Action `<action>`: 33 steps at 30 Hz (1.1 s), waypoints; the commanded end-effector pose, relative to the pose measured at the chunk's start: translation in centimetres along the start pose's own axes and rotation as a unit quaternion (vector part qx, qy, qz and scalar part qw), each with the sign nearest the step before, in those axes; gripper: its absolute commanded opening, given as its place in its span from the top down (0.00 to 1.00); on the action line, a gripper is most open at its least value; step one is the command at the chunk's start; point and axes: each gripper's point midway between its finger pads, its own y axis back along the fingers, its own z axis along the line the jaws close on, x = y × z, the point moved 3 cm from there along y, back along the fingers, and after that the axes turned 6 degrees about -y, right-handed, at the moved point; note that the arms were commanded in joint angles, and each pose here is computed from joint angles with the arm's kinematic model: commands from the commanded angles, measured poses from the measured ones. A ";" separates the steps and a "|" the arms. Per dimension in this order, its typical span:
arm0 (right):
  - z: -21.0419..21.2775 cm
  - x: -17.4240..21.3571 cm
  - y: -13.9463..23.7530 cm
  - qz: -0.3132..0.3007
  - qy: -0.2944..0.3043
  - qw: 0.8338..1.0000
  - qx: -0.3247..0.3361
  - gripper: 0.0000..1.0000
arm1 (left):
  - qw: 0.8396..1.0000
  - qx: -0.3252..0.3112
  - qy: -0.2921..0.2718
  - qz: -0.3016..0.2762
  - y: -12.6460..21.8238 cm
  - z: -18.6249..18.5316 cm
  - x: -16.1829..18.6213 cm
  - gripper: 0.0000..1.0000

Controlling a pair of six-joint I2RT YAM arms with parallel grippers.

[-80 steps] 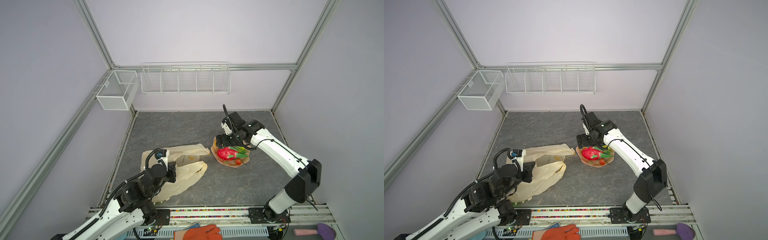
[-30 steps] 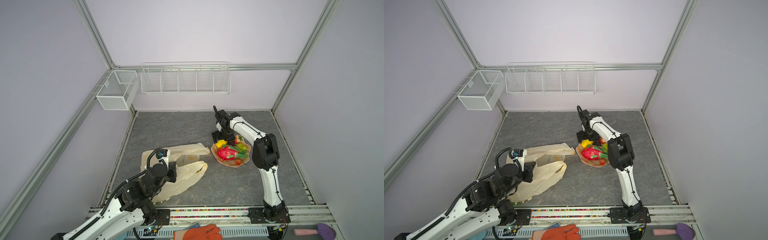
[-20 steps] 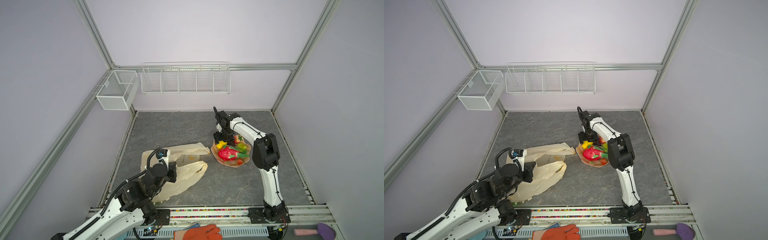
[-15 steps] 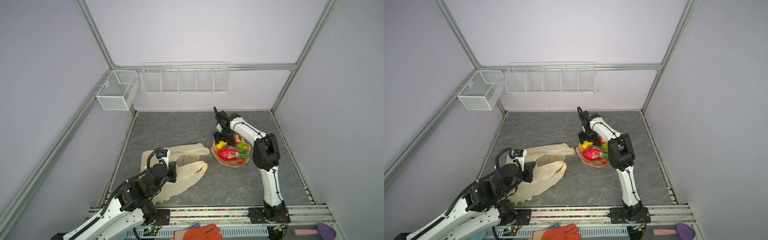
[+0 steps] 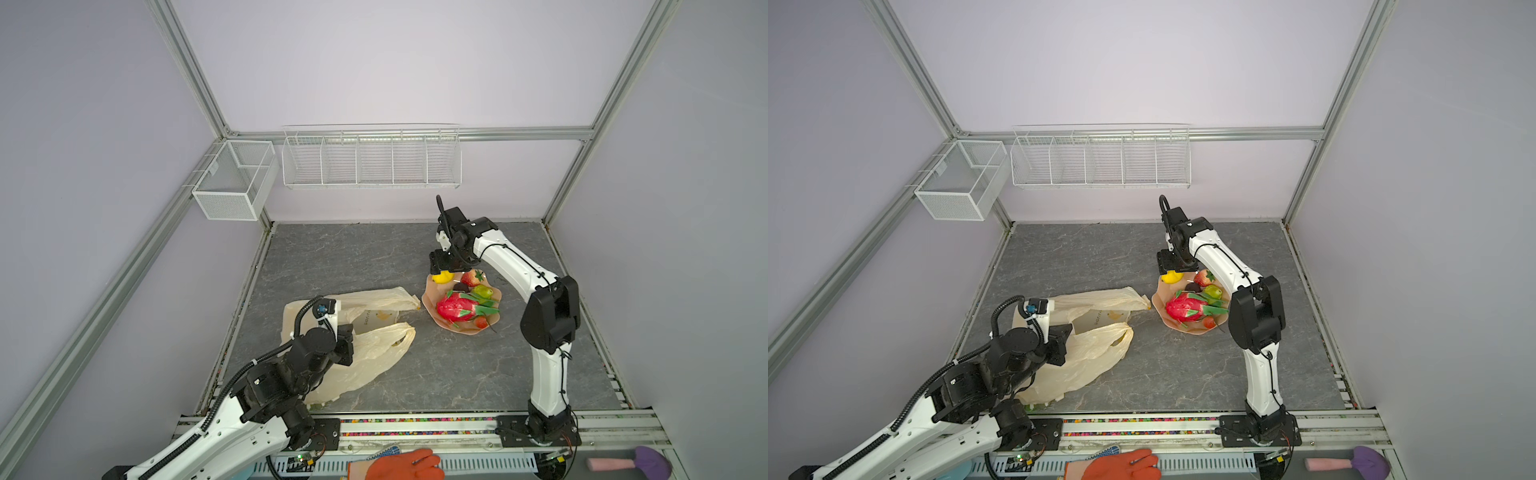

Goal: Place the fruits into the plastic bag
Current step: 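Lower the right gripper and grasp the yellow lemon in the bowl, then carry the lemon with the right gripper into the bag opening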

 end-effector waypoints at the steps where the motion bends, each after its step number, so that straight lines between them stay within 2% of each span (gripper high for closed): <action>1: 0.6 -0.1 1.5 -0.017 -0.010 0.999 -0.034 0.41 | 1.000 0.002 -0.003 0.000 -0.1 0.0 0.2 1.00; 5: 3.1 0.2 2.8 -0.035 -0.006 0.993 -0.115 0.42 | 1.000 0.002 -0.003 -0.001 -0.1 0.0 0.1 1.00; 8: 5.4 1.6 3.7 -0.035 -0.003 0.982 -0.188 0.44 | 1.000 0.003 -0.003 -0.001 0.0 -0.1 0.1 1.00; 14: 9.6 6.2 4.3 -0.016 -0.001 0.959 -0.284 0.46 | 1.000 0.004 -0.002 -0.003 0.1 -0.1 0.0 1.00; 24: 14.7 13.4 1.6 0.040 -0.017 0.941 -0.336 0.47 | 1.000 0.011 0.000 -0.006 0.1 -0.2 -0.1 1.00; 33: 18.6 17.8 0.7 0.092 0.006 0.923 -0.373 0.48 | 1.000 0.012 -0.003 -0.008 0.1 -0.5 -0.5 1.00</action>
